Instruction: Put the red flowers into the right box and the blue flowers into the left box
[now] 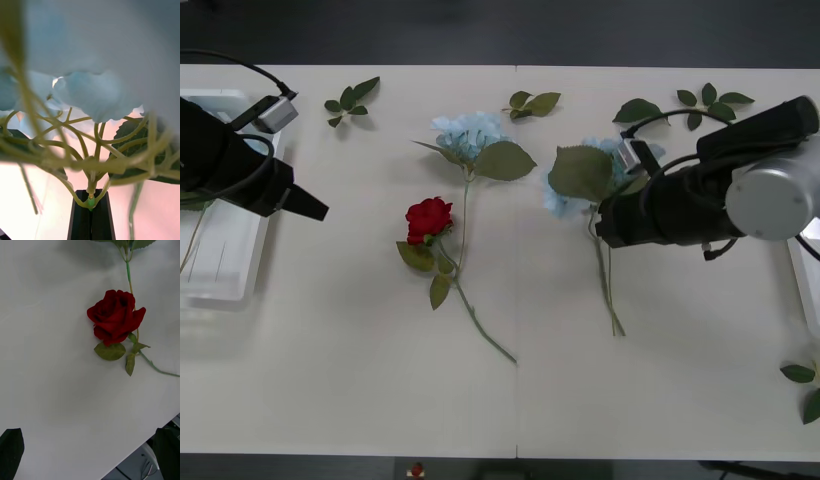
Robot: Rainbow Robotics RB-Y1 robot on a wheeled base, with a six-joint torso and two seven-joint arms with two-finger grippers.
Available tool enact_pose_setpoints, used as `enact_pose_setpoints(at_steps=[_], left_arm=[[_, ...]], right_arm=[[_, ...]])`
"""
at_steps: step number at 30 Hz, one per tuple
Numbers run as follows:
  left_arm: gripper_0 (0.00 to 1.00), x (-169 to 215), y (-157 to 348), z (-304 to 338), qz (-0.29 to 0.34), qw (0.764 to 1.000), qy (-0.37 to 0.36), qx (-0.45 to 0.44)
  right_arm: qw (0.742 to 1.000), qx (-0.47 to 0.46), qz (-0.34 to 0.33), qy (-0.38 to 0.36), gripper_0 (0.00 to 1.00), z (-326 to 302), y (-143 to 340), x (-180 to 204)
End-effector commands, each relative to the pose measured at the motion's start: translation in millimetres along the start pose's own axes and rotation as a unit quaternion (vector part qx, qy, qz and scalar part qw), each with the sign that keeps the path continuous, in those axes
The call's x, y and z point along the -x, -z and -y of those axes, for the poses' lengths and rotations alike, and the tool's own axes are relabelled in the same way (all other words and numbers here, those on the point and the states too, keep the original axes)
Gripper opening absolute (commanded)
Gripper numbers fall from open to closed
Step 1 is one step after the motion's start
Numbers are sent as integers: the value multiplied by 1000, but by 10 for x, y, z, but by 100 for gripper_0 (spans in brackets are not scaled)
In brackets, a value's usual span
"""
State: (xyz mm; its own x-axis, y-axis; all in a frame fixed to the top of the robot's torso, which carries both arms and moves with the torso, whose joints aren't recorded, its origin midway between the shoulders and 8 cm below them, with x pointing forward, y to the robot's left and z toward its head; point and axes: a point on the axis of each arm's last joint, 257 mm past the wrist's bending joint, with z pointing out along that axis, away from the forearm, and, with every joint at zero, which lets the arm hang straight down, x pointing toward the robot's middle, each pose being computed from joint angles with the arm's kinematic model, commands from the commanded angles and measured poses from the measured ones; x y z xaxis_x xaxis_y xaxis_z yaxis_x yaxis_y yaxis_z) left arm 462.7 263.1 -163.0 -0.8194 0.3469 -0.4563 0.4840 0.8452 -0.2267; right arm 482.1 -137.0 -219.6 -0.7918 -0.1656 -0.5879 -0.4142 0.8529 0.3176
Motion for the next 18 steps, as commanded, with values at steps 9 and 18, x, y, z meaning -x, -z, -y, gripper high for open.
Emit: enact_pose_setpoints(at_steps=[9, 18], left_arm=[[100, -47, -362, 740, 22, 997, 68, 27], [100, -16, -458, 1293, 45, 998, 29, -34]], right_arm=[[976, 142, 132, 101, 0, -877, 566, 1021], [935, 223, 248, 120, 0, -1503, 798, 1533]])
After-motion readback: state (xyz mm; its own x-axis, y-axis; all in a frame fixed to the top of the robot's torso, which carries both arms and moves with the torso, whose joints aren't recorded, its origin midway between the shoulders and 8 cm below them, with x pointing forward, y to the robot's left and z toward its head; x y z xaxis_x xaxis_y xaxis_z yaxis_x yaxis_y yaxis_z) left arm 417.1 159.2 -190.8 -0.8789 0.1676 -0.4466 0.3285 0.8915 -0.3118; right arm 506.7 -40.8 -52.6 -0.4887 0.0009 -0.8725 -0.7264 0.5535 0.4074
